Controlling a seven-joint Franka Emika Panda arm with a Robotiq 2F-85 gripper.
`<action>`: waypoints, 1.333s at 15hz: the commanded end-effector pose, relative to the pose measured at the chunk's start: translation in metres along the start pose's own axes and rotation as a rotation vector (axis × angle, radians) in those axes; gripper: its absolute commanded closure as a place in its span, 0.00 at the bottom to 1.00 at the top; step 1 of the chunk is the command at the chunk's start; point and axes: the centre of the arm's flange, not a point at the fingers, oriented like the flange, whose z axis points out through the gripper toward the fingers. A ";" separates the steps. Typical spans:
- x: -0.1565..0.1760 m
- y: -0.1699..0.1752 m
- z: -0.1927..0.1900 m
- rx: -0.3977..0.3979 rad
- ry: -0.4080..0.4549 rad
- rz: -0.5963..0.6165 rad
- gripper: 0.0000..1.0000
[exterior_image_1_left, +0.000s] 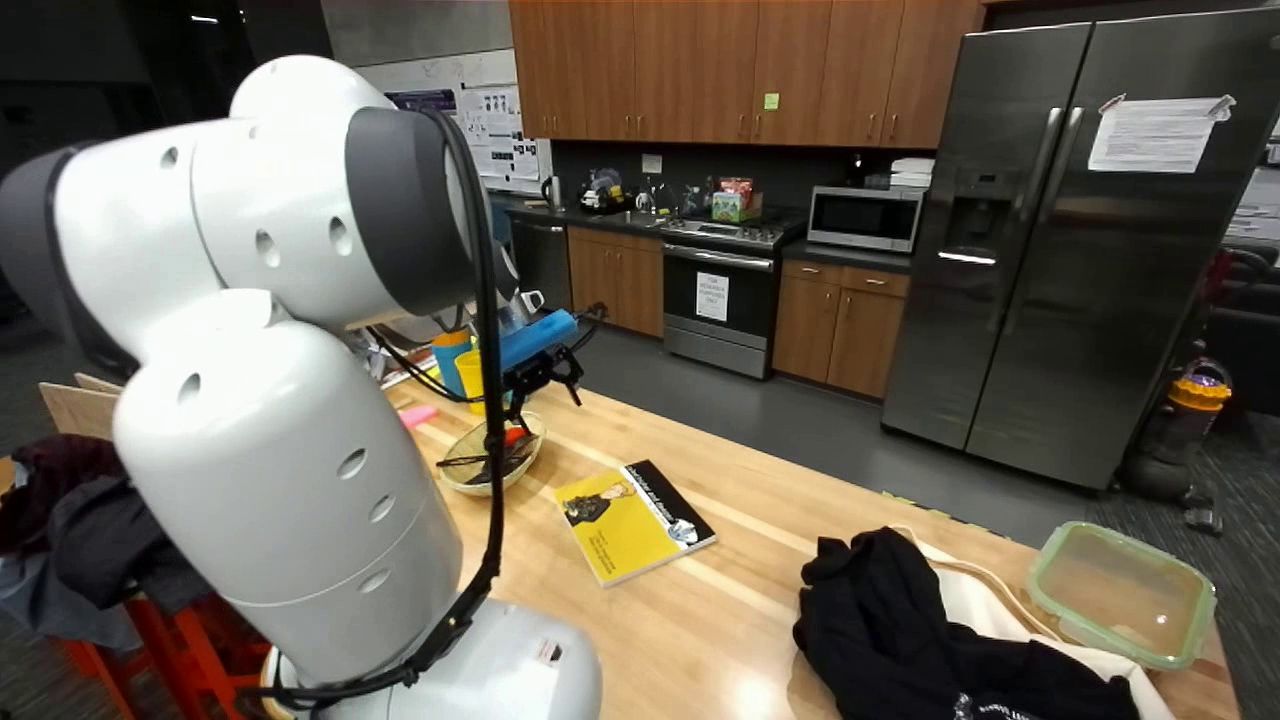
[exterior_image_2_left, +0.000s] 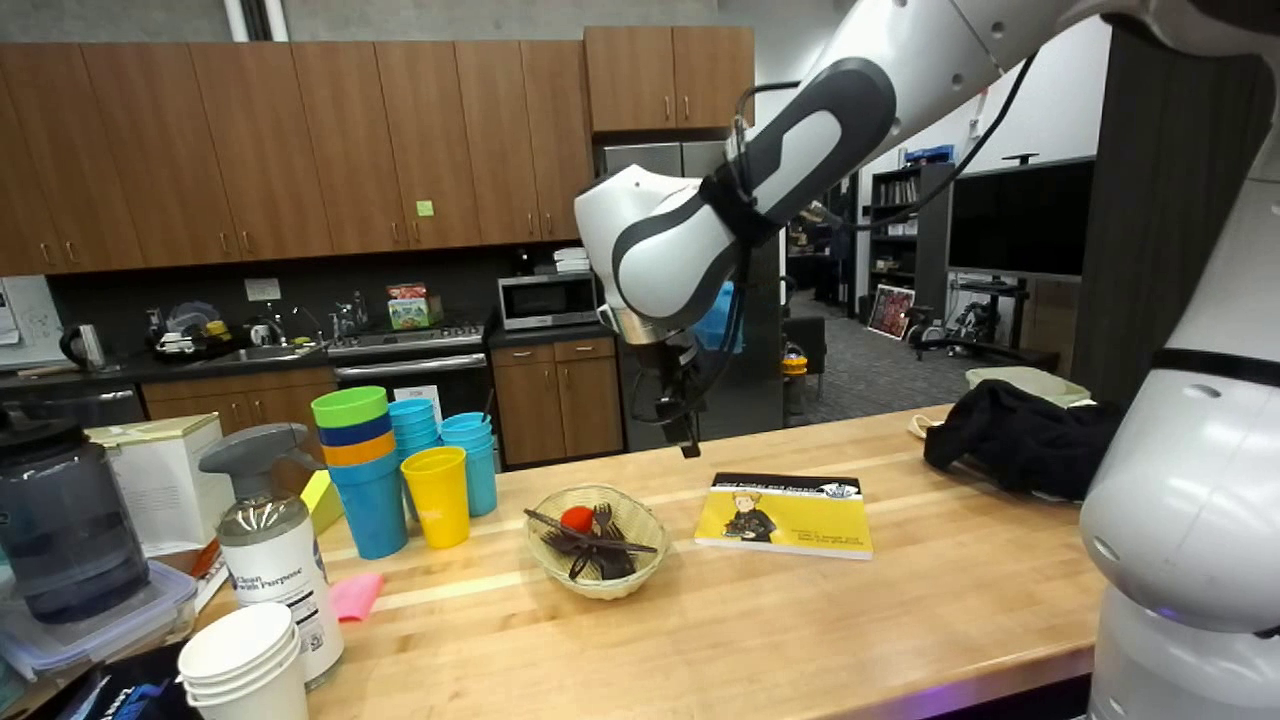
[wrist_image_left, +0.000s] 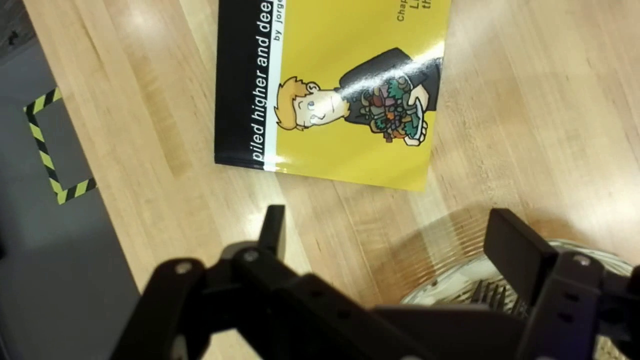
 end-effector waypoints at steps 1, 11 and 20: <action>0.031 0.008 -0.021 -0.044 -0.049 -0.113 0.00; 0.078 0.015 -0.036 -0.047 -0.049 -0.395 0.00; 0.065 0.038 0.021 -0.014 -0.140 -0.546 0.00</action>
